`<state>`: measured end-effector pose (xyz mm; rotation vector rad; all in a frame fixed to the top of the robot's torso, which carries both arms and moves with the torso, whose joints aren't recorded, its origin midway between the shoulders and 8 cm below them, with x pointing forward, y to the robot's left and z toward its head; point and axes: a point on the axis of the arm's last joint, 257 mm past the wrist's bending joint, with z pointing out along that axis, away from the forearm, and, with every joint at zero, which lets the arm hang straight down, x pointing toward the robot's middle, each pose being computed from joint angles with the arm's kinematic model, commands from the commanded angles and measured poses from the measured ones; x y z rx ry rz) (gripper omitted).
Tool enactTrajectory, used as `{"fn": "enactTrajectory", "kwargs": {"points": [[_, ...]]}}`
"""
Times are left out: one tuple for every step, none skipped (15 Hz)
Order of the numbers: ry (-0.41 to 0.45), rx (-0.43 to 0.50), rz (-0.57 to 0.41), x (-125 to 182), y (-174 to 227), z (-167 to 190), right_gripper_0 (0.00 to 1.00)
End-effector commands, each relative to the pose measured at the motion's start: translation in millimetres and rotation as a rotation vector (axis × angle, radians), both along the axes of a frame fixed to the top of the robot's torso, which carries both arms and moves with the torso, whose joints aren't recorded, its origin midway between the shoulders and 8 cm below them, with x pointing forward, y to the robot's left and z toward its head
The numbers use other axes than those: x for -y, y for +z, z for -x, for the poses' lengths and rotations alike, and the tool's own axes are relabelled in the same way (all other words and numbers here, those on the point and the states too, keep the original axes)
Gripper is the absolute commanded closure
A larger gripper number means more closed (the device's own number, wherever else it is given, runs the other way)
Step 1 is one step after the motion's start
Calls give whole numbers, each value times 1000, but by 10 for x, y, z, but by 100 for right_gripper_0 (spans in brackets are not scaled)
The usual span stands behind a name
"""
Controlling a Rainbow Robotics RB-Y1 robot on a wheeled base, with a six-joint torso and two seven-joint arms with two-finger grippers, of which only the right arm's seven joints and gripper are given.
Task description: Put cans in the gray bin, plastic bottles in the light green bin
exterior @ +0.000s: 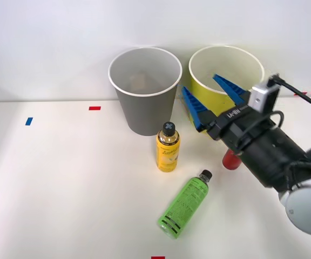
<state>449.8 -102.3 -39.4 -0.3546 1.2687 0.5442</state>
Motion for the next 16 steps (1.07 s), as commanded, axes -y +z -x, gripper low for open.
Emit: {"fn": "enactTrajectory", "kwargs": {"points": [[-82, -19, -6, 322, -192, 360, 18], [-111, -32, 11, 418, -305, 437, 18], [-151, -51, 21, 537, -444, 518, 18], [-177, -63, 28, 614, -529, 565, 18], [-204, -60, 48, 683, -594, 606, 18], [-247, -61, 65, 813, -702, 633, 18], [-280, -70, 71, 914, -796, 650, 18], [-305, -67, 94, 986, -871, 676, 18], [-338, -65, 128, 1082, -981, 723, 18], [-359, -70, 150, 1139, -1075, 764, 18], [-383, -68, 186, 1190, -1184, 810, 18], [-405, -58, 214, 1218, -1270, 843, 18], [-434, -46, 230, 1235, -1371, 865, 18], [-492, -30, 229, 1285, -1525, 895, 18], [-532, -14, 236, 1318, -1641, 926, 18], [-562, -7, 242, 1364, -1743, 944, 18]]}}
